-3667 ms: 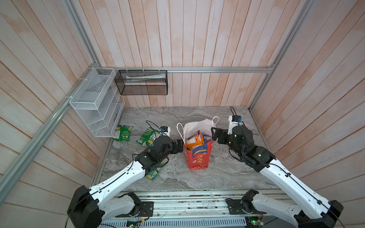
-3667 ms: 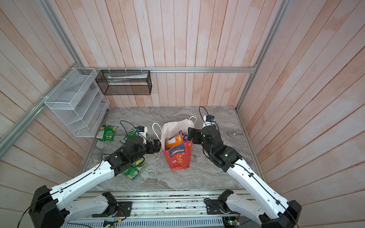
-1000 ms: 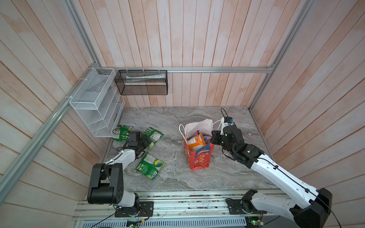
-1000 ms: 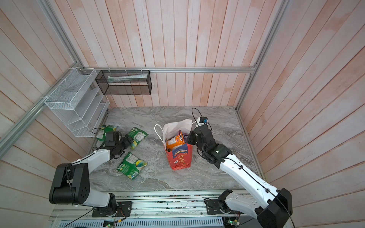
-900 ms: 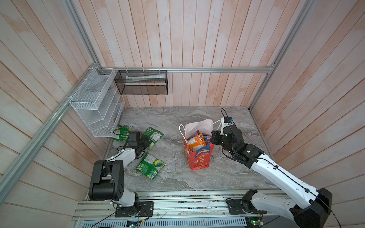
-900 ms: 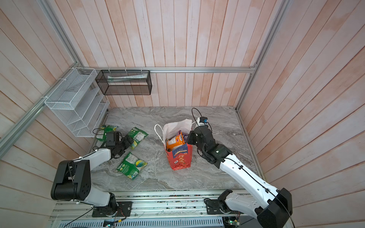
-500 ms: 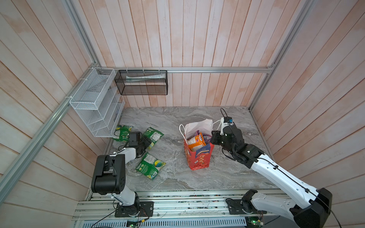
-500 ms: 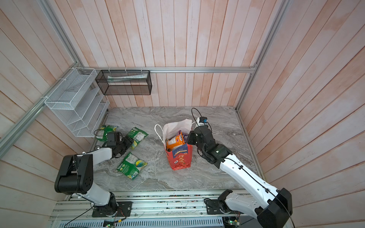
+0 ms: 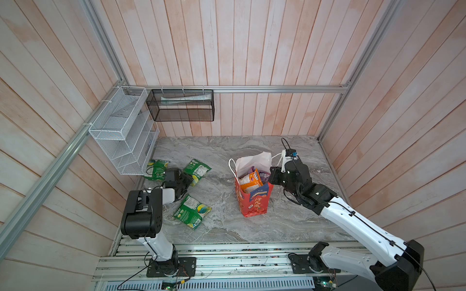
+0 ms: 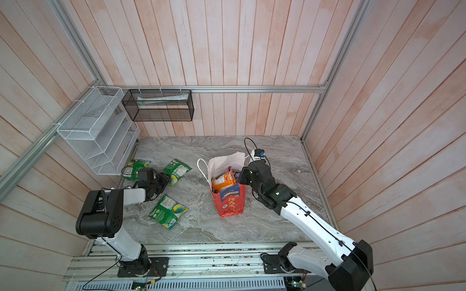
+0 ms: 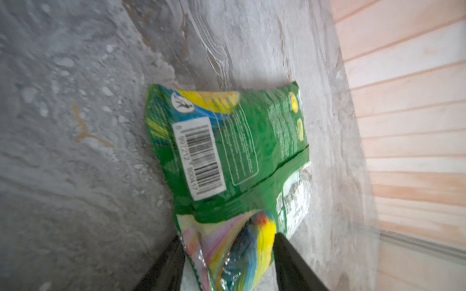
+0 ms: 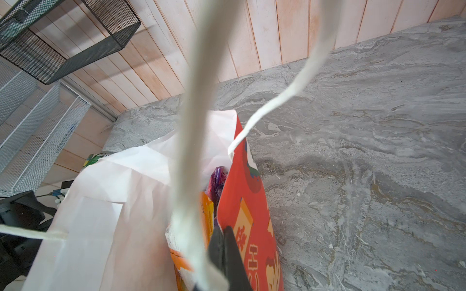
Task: Place the snacks into the paper bag
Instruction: 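Lower the left gripper onto the green packet farthest from the robot and grasp it, then lift the green packet with the left gripper and carry it toward the bag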
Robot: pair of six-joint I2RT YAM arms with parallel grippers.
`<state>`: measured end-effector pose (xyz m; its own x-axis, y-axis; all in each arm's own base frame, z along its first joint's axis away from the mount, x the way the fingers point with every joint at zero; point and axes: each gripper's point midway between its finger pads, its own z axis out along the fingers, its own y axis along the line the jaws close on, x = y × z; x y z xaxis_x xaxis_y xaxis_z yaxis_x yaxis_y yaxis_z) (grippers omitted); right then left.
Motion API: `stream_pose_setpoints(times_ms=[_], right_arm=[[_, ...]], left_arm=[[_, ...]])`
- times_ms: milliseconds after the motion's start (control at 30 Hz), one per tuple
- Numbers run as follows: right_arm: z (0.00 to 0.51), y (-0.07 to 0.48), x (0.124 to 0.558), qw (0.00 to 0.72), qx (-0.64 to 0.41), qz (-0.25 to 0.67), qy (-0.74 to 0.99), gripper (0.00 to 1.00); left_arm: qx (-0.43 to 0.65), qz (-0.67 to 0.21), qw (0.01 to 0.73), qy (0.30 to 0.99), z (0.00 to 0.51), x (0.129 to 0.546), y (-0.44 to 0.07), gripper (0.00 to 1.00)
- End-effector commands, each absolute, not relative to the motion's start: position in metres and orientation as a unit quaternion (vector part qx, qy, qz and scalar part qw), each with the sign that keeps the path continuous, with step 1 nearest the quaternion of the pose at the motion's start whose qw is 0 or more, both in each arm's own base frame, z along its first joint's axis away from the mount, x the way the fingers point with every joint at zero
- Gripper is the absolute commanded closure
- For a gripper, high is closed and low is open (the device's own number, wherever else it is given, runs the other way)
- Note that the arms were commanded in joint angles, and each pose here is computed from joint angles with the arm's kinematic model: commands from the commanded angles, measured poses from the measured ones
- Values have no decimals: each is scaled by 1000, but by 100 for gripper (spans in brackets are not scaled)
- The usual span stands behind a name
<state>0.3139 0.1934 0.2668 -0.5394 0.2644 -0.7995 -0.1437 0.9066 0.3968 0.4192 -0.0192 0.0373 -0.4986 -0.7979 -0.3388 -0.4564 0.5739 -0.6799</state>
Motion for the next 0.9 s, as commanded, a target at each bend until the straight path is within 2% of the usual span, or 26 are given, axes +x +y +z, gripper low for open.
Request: stream_pose_setpoints(times_ms=[0, 233, 433, 600, 867], right_arm=[[267, 194, 314, 480, 27, 206, 853, 100], [269, 193, 313, 483, 26, 205, 851, 100], [269, 192, 314, 484, 26, 205, 851, 100], [270, 193, 313, 484, 24, 206, 850, 100], [270, 197, 312, 481, 17, 213, 851, 100]], left_arm=[[-399, -266, 280, 831, 12, 402, -24, 54], [-391, -281, 268, 834, 13, 405, -31, 80], [-371, -303, 288, 829, 43, 407, -36, 94], [-353, -314, 331, 817, 92, 402, -35, 100], [-334, -290, 427, 789, 174, 379, -20, 100]])
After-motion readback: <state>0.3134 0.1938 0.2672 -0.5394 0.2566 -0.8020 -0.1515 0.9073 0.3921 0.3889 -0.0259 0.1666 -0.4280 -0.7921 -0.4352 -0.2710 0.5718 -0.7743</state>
